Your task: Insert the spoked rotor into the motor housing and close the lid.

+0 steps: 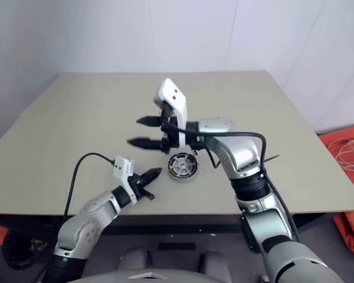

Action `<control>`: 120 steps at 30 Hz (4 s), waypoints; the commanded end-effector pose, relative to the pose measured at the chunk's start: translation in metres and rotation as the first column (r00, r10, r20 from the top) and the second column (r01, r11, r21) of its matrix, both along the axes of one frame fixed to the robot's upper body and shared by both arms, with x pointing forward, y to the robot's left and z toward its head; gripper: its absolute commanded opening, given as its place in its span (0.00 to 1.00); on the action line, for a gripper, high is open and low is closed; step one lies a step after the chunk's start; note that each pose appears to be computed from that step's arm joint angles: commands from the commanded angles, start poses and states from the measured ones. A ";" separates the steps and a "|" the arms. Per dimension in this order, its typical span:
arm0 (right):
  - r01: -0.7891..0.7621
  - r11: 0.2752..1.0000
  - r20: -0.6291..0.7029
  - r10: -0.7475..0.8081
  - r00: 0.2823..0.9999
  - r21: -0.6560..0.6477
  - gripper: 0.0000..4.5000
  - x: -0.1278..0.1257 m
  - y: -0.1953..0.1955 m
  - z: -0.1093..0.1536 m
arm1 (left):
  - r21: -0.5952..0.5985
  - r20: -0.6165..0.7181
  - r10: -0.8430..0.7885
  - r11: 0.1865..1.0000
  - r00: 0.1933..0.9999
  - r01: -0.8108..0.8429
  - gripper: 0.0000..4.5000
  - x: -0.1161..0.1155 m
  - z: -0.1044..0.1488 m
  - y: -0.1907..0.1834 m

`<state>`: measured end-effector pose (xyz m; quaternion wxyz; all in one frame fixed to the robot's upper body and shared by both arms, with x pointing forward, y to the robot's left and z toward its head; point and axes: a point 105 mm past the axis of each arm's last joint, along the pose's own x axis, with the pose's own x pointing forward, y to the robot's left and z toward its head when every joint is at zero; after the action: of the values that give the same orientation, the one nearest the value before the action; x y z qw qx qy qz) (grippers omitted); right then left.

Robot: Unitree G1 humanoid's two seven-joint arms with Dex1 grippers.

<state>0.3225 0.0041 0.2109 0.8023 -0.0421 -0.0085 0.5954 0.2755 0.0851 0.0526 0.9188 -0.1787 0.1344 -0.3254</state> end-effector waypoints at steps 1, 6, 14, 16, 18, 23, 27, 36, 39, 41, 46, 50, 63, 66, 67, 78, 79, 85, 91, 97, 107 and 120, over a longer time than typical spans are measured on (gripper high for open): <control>0.192 0.980 0.106 -0.195 0.975 0.044 0.41 0.026 -0.013 0.016 | -0.006 0.042 0.004 1.000 0.999 -0.004 0.00 0.002 0.011 0.001; 0.434 0.900 0.218 -0.419 0.881 -0.027 0.01 0.055 -0.050 -0.002 | -0.001 0.051 0.022 1.000 0.998 -0.022 0.00 -0.001 0.012 0.004; 0.610 0.726 0.424 -0.466 0.776 -0.319 0.00 0.076 -0.123 -0.048 | -0.006 0.052 0.025 1.000 0.998 -0.025 0.00 -0.005 0.015 0.007; 0.555 0.714 0.424 -0.384 0.820 -0.428 0.00 0.068 -0.131 -0.065 | -0.004 0.050 0.020 1.000 0.999 -0.020 0.00 -0.006 0.014 0.008; 0.491 0.720 0.384 -0.327 0.864 -0.491 0.00 0.058 -0.134 -0.075 | -0.004 0.049 0.017 1.000 0.999 -0.017 0.00 -0.005 0.014 0.008; 0.362 0.773 0.279 -0.247 0.928 -0.521 0.00 0.038 -0.126 -0.082 | -0.006 0.045 0.008 1.000 0.999 -0.008 0.00 -0.005 0.014 0.006; 0.287 0.838 0.171 -0.232 0.957 -0.464 0.00 0.027 -0.117 -0.079 | -0.006 0.041 0.005 1.000 0.999 -0.004 0.00 -0.006 0.013 0.005; 0.186 0.889 0.059 -0.178 0.982 -0.419 0.00 0.013 -0.098 -0.087 | -0.004 0.039 0.010 1.000 0.999 -0.010 0.00 -0.006 0.014 0.006; 0.181 0.898 0.028 -0.185 0.982 -0.401 0.00 0.014 -0.092 -0.091 | -0.002 0.037 0.013 1.000 0.999 -0.013 0.00 -0.006 0.014 0.007; 0.176 0.903 0.007 -0.188 0.982 -0.391 0.00 0.014 -0.088 -0.094 | -0.002 0.036 0.015 1.000 0.999 -0.015 0.00 -0.006 0.014 0.007; 0.164 0.912 -0.061 -0.201 0.978 -0.377 0.00 0.011 -0.079 -0.108 | 0.000 0.035 0.019 1.000 0.999 -0.019 0.00 -0.006 0.014 0.009; 0.158 0.913 -0.114 -0.215 0.970 -0.377 0.00 0.009 -0.074 -0.122 | 0.002 0.034 0.020 1.000 0.999 -0.020 0.00 -0.006 0.014 0.010; 0.195 0.962 -0.087 -0.214 0.973 -0.190 0.00 0.011 -0.071 -0.096 | 0.008 0.034 0.022 1.000 0.999 -0.022 0.00 -0.007 0.013 0.012; 0.170 0.975 -0.016 -0.174 0.985 -0.144 0.00 0.011 -0.073 -0.075 | 0.008 0.035 0.021 1.000 0.999 -0.021 0.00 -0.006 0.014 0.011; 0.159 0.977 -0.006 -0.161 0.987 -0.142 0.04 0.010 -0.075 -0.072 | 0.008 0.036 0.020 1.000 0.999 -0.020 0.00 -0.006 0.014 0.011; 0.058 0.974 -0.063 -0.074 0.995 -0.219 0.84 0.015 -0.088 -0.096 | 0.008 0.033 0.019 1.000 0.999 -0.019 0.00 -0.004 0.013 0.012; 0.045 0.973 -0.061 -0.060 0.996 -0.226 0.91 0.016 -0.088 -0.097 | 0.007 0.032 0.022 1.000 0.999 -0.022 0.00 -0.004 0.013 0.013; -0.010 0.970 -0.061 -0.005 0.998 -0.242 0.99 0.020 -0.087 -0.099 | 0.008 0.032 0.031 0.999 0.999 -0.031 0.00 -0.004 0.013 0.015; -0.063 0.965 -0.050 0.052 0.997 -0.256 0.99 0.025 -0.079 -0.100 | 0.008 0.032 0.036 0.999 0.999 -0.037 0.00 -0.002 0.012 0.015; -0.133 0.952 -0.078 0.115 0.990 -0.275 0.99 0.019 -0.072 -0.112 | 0.005 0.031 0.045 0.999 0.999 -0.045 0.00 -0.002 0.012 0.015; -0.152 0.940 -0.122 0.119 0.985 -0.305 0.99 0.014 -0.078 -0.129 | 0.004 0.031 0.053 0.999 0.998 -0.054 0.00 -0.001 0.012 0.017; -0.135 0.933 -0.137 0.094 0.986 -0.333 0.87 0.015 -0.085 -0.141 | 0.003 0.031 0.054 0.999 0.998 -0.054 0.00 -0.001 0.011 0.018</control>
<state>0.3359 -0.0821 0.0672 0.7452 -0.1408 0.1452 0.6354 0.2709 0.1020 0.0518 0.9268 -0.1804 0.1408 -0.2977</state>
